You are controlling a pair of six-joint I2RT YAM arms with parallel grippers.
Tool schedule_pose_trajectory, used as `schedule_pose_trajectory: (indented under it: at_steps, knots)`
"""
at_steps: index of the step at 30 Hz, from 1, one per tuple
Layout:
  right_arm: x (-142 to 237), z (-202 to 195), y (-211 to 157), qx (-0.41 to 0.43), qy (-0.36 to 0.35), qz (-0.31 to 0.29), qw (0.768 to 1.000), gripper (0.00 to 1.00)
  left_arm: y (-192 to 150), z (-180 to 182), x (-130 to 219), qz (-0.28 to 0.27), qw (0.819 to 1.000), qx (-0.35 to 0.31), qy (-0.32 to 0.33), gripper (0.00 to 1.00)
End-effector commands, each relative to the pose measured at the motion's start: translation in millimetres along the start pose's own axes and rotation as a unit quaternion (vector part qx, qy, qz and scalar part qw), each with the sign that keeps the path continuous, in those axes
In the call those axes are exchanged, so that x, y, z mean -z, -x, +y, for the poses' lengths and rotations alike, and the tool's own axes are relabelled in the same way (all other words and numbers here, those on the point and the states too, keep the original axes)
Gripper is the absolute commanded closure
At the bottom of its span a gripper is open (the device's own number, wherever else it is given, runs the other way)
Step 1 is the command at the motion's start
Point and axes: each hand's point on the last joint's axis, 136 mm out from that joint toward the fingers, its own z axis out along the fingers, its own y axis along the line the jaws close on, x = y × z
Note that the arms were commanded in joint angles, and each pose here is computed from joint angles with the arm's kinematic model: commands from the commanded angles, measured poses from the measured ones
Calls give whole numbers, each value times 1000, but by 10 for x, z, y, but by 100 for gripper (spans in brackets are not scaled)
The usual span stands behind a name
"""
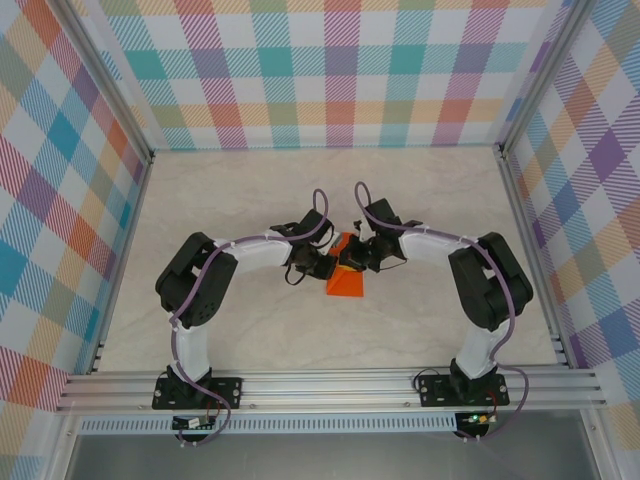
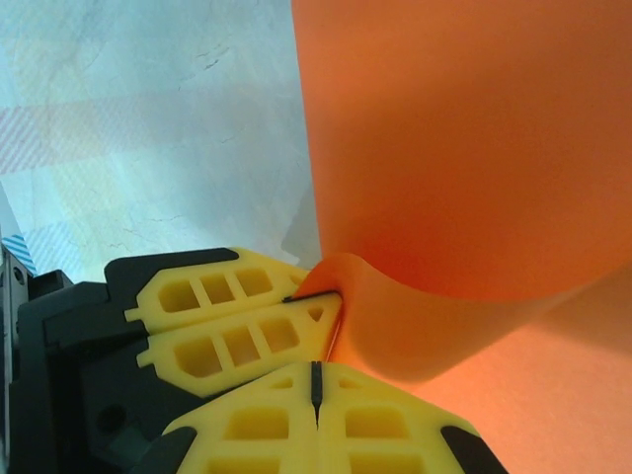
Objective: Fold a paper plane with a square sheet of paper (fold left side to right side)
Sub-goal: Fold the triangle a second time at the center of the table.
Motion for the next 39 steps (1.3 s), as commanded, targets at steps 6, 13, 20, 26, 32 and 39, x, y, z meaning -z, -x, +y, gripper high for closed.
schedule_pose_trajectory:
  at_steps: [6,13,20,26,32,39]
  knots:
    - [-103,-58,-2,1,-12,9,1000,99,-1,45,93,-3,1000,7,0,94]
    - [-117,-184,-22,3,-42,14,999,99,3,44,86,-2,1000,7,-1,94]
    - [-127,-268,-47,2,-59,17,998,99,6,43,87,0,1000,7,-1,94]
    - [-95,-223,-51,9,-53,15,998,99,47,-1,97,-1,1000,3,-7,94]
    - [85,-98,-16,28,-47,-8,998,99,81,-27,120,-4,1000,-1,-10,94]
    - [200,-278,-149,14,-79,-14,997,98,88,-48,150,-8,1000,-4,-11,94]
